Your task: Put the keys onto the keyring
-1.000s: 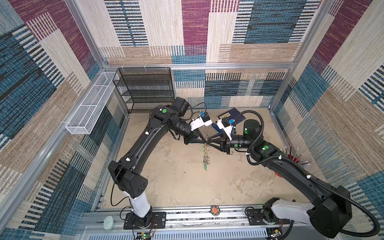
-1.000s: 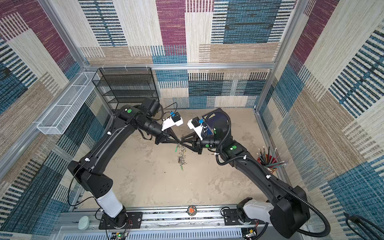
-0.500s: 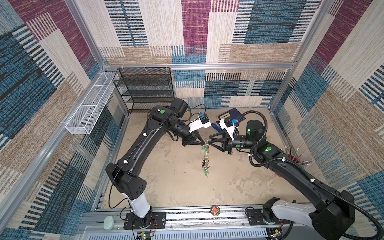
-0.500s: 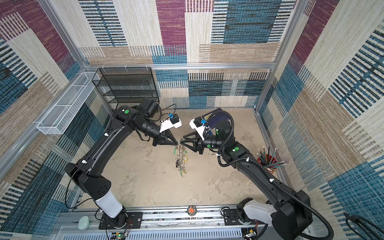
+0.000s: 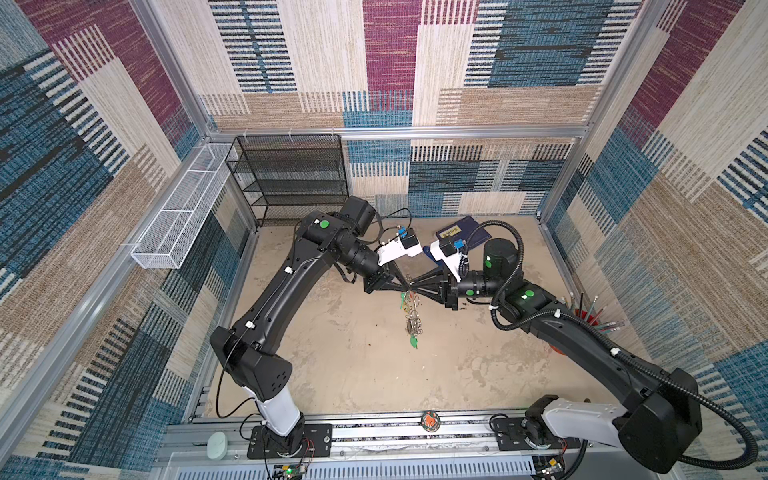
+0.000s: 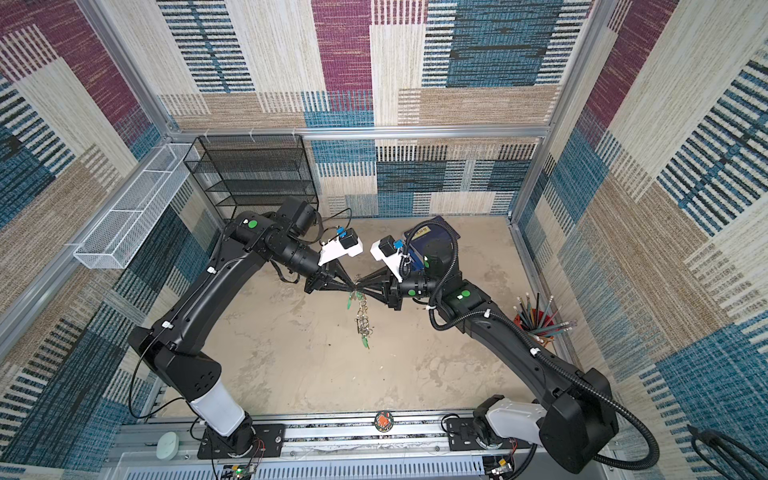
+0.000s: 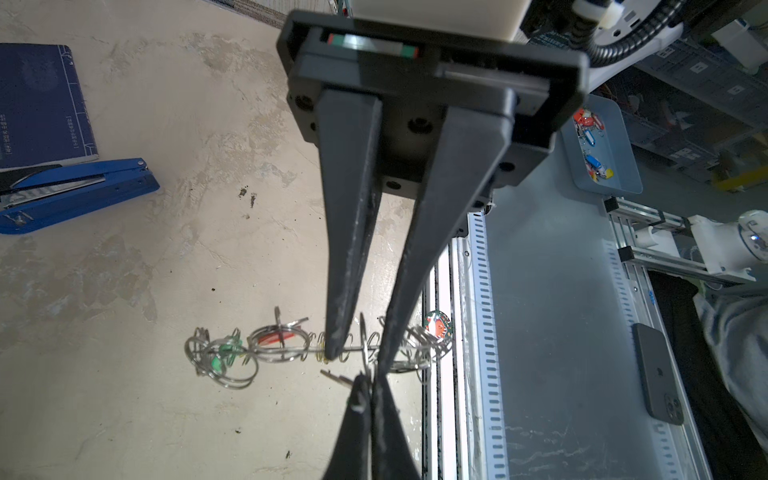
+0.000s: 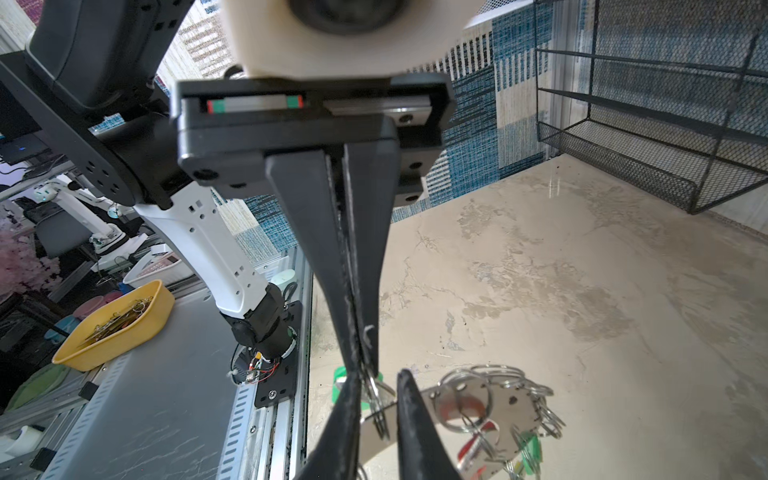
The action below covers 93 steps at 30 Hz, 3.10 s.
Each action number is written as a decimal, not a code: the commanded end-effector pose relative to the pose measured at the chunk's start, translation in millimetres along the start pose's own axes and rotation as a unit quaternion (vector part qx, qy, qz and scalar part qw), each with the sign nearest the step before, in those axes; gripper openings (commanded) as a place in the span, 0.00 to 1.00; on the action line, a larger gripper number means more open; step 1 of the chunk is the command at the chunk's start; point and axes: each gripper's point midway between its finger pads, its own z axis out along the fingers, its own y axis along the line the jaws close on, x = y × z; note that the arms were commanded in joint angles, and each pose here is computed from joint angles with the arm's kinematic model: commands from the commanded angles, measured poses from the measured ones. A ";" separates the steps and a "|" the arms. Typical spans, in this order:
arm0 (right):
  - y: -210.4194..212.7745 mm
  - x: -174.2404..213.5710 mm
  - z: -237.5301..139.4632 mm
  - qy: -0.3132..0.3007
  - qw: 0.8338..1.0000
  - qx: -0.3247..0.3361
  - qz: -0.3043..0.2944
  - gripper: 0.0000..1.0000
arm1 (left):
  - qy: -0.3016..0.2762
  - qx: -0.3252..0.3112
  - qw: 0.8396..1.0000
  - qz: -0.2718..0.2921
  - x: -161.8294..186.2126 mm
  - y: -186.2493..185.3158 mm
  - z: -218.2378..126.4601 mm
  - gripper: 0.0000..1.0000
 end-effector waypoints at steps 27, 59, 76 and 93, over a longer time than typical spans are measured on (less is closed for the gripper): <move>3.3 -10.4 -0.4 -0.041 0.999 -0.003 -0.019 0.00 | -0.082 -0.060 0.994 -0.036 1.6 6.1 -17.9 0.30; 1.6 -13.9 -0.1 -0.046 0.999 0.000 -0.021 0.00 | -0.116 -0.070 0.984 -0.118 2.5 9.8 -1.0 0.29; -0.9 -10.8 0.7 -0.047 0.999 0.004 -0.017 0.00 | -0.106 -0.089 0.980 -0.140 9.5 11.7 -3.7 0.13; 0.2 -20.7 -0.4 -0.065 0.997 0.004 -0.031 0.00 | -0.084 -0.071 0.977 -0.184 27.2 4.7 4.2 0.00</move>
